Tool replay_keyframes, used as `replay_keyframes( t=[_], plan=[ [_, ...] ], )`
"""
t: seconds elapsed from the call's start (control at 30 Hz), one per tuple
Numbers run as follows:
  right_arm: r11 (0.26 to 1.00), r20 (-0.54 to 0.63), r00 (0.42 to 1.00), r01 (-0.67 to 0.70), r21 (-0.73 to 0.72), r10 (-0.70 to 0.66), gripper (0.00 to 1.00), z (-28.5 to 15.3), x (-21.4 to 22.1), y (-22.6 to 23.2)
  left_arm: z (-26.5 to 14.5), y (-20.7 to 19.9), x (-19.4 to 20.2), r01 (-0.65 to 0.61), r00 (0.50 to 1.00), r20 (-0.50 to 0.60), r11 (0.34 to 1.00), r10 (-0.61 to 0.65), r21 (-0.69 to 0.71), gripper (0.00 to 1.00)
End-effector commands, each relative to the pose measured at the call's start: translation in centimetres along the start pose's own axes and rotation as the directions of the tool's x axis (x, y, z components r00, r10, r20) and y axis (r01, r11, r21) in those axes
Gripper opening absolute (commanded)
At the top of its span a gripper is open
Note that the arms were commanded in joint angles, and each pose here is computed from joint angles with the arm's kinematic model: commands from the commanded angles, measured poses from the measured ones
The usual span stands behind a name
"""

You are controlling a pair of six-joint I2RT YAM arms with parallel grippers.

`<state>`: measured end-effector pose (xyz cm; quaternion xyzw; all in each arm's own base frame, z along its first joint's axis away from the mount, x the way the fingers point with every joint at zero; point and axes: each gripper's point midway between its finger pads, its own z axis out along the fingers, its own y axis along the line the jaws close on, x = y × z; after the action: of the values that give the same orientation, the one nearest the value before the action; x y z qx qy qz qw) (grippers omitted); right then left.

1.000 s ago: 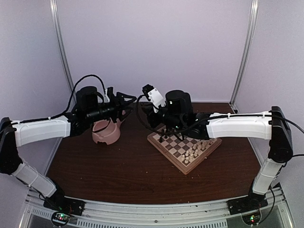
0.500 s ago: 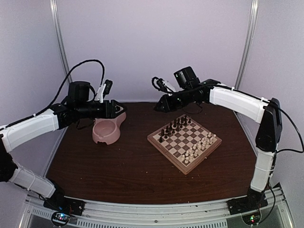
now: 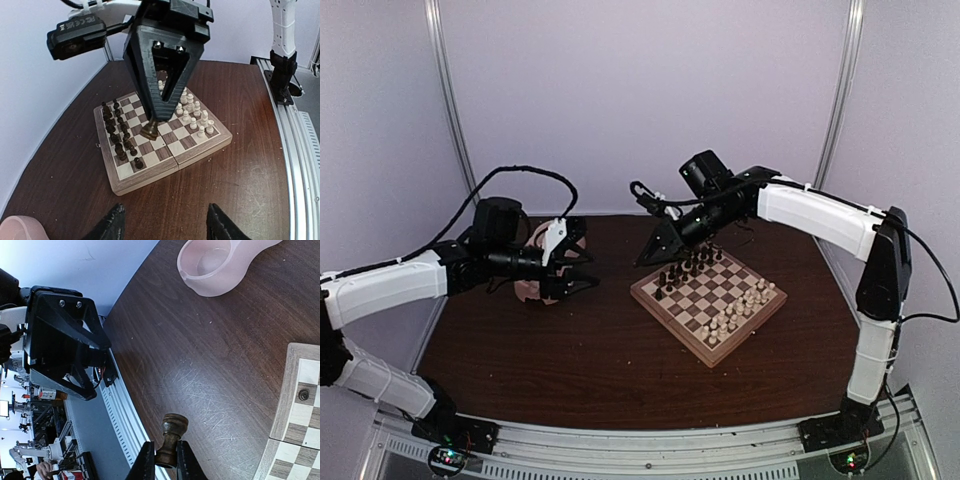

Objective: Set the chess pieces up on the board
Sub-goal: Pass from the right arm to the left

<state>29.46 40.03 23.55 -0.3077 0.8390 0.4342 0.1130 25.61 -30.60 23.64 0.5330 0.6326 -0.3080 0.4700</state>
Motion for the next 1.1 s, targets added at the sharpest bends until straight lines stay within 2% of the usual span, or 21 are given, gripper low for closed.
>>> replay_keyframes(
  t=[0.0,0.23,0.47,0.7,1.07],
  plan=[
    [0.992,0.005,1.0,-0.023,-0.122,0.023,0.01,0.1,0.0,2.3,0.8,-0.4,-0.9,-0.165,0.985,0.053,0.986,0.163,0.028,0.58],
    [0.977,0.014,1.0,-0.014,-0.213,0.017,0.01,1.1,-0.4,4.7,1.8,-0.4,-1.2,-0.18,0.983,0.046,0.983,0.178,0.039,0.65],
    [0.97,0.012,1.0,-0.016,-0.241,0.019,0.01,1.8,-0.5,5.5,2.4,-0.2,-1.5,-0.186,0.982,0.047,0.982,0.184,0.034,0.65],
    [0.968,0.011,1.0,-0.024,-0.248,0.027,0.01,2.5,-0.4,5.6,2.7,-0.2,-2.1,-0.197,0.978,0.069,0.98,0.195,0.029,0.58],
    [0.968,0.004,0.999,-0.033,-0.247,0.035,0.01,3.0,-0.4,5.4,2.7,-0.3,-2.5,-0.21,0.975,0.085,0.977,0.207,0.027,0.55]
  ],
)
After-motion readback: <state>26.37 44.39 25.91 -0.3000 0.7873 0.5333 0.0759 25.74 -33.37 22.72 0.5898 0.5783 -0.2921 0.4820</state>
